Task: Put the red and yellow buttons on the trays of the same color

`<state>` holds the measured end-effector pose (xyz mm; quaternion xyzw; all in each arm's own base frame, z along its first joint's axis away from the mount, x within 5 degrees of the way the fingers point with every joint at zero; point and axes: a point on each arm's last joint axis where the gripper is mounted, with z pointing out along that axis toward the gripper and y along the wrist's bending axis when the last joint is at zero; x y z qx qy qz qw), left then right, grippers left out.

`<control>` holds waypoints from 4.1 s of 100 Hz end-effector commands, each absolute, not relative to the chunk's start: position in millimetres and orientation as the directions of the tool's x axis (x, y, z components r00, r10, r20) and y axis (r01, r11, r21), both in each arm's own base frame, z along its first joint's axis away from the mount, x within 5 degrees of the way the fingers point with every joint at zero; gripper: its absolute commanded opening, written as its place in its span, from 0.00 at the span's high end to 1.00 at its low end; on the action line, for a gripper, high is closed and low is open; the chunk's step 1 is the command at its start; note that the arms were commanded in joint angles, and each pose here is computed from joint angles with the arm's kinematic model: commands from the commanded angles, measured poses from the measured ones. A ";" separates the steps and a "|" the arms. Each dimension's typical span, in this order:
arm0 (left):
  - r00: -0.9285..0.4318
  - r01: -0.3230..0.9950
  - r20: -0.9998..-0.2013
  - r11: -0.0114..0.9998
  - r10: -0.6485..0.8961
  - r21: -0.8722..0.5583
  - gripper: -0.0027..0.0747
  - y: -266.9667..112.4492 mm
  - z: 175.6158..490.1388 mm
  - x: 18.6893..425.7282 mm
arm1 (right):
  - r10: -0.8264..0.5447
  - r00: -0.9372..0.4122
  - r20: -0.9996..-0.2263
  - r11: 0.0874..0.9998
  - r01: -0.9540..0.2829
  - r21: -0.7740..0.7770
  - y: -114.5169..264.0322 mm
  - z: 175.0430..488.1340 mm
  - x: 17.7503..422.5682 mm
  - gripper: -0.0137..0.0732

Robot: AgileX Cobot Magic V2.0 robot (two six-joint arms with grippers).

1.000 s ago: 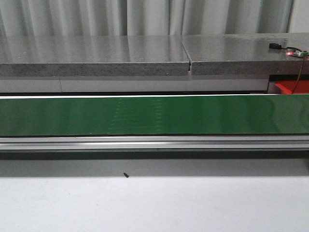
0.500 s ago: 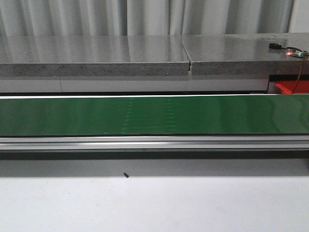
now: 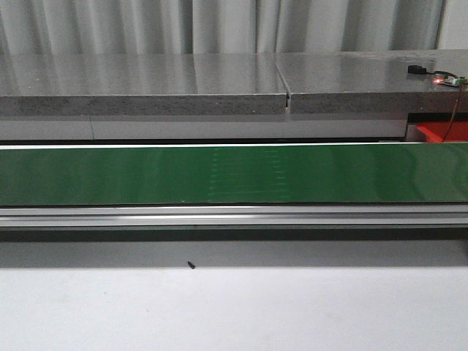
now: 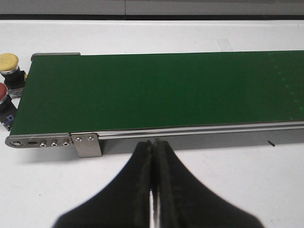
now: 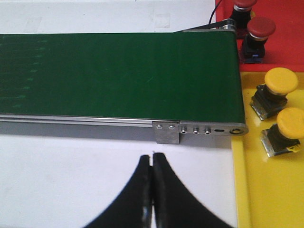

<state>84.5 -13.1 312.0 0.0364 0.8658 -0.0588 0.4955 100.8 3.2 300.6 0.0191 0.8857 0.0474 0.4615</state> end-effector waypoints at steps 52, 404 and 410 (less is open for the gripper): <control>-0.422 -0.026 -0.901 0.995 -0.102 -0.101 0.99 -2.0 335.9 104.2 | 0.081 -0.506 -0.858 0.995 -0.014 0.102 3.1 312.8 103.4 0.92; -0.732 -0.517 -0.441 0.845 -0.519 -0.137 0.68 154.7 277.9 361.0 | 0.081 -0.506 -0.858 0.995 -0.014 0.102 3.1 312.8 103.4 0.92; -0.720 -0.512 -0.469 0.848 -0.512 -0.140 0.68 152.7 290.0 356.5 | 0.081 -0.506 -0.858 0.995 -0.014 0.102 3.1 312.8 103.4 0.92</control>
